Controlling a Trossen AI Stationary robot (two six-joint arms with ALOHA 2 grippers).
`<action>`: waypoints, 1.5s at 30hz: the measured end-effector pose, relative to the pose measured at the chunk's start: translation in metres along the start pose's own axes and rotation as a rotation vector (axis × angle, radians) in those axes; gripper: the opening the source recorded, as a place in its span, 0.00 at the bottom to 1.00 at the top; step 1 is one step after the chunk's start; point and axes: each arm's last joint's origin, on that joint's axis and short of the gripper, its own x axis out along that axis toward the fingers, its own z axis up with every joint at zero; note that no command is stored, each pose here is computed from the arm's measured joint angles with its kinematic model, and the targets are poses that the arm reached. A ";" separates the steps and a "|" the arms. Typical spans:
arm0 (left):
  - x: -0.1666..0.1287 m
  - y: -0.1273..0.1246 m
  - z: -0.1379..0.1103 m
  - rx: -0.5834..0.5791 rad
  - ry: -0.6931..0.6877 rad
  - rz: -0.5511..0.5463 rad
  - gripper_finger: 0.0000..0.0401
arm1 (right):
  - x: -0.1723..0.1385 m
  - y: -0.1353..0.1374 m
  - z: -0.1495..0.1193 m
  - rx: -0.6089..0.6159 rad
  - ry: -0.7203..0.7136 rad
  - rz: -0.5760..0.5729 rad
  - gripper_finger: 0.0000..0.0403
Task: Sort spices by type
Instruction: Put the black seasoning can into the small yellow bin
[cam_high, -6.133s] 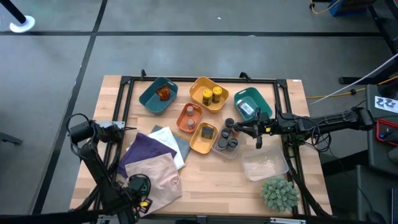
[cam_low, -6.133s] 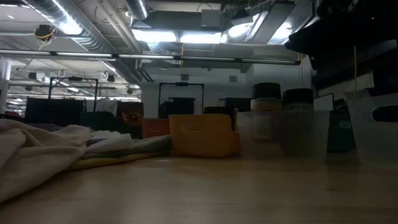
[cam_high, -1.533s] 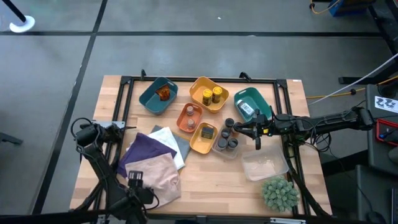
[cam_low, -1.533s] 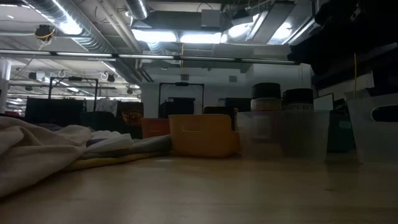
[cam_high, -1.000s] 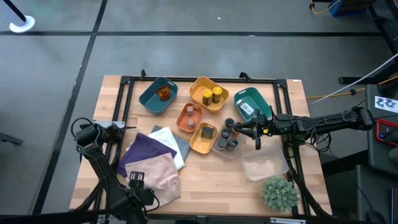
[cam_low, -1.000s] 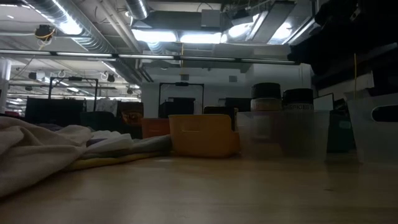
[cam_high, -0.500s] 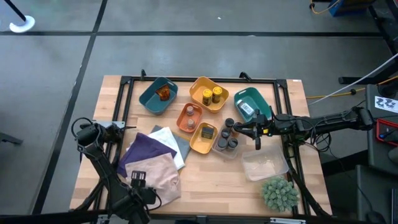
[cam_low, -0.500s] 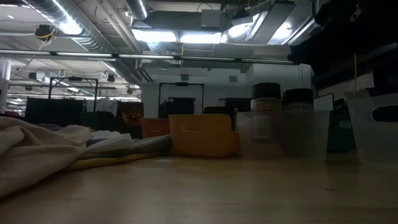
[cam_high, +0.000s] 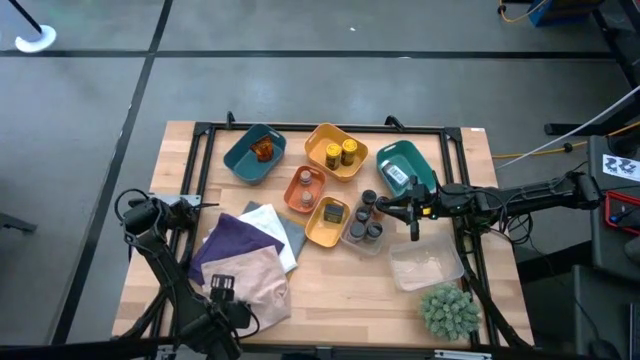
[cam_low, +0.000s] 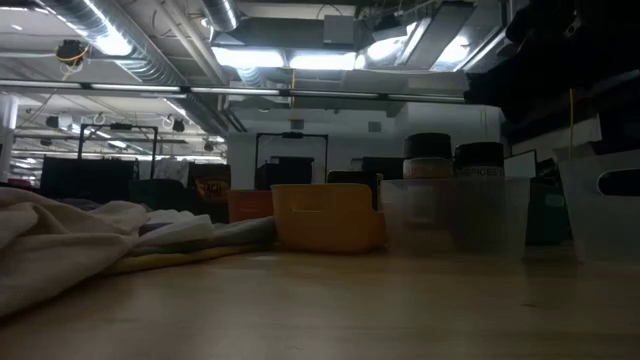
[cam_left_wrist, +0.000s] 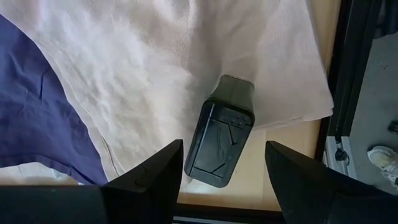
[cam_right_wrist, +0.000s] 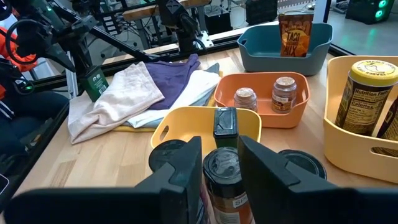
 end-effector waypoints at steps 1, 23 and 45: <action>0.000 0.000 0.000 0.000 0.000 0.000 0.52 | 0.000 0.000 0.000 0.000 0.000 0.000 0.26; 0.033 -0.011 0.013 0.027 0.070 0.080 0.52 | 0.000 0.000 0.000 0.000 -0.001 0.000 0.26; 0.028 0.010 0.033 0.024 0.180 0.009 0.29 | 0.000 0.000 0.000 0.000 0.000 0.000 0.26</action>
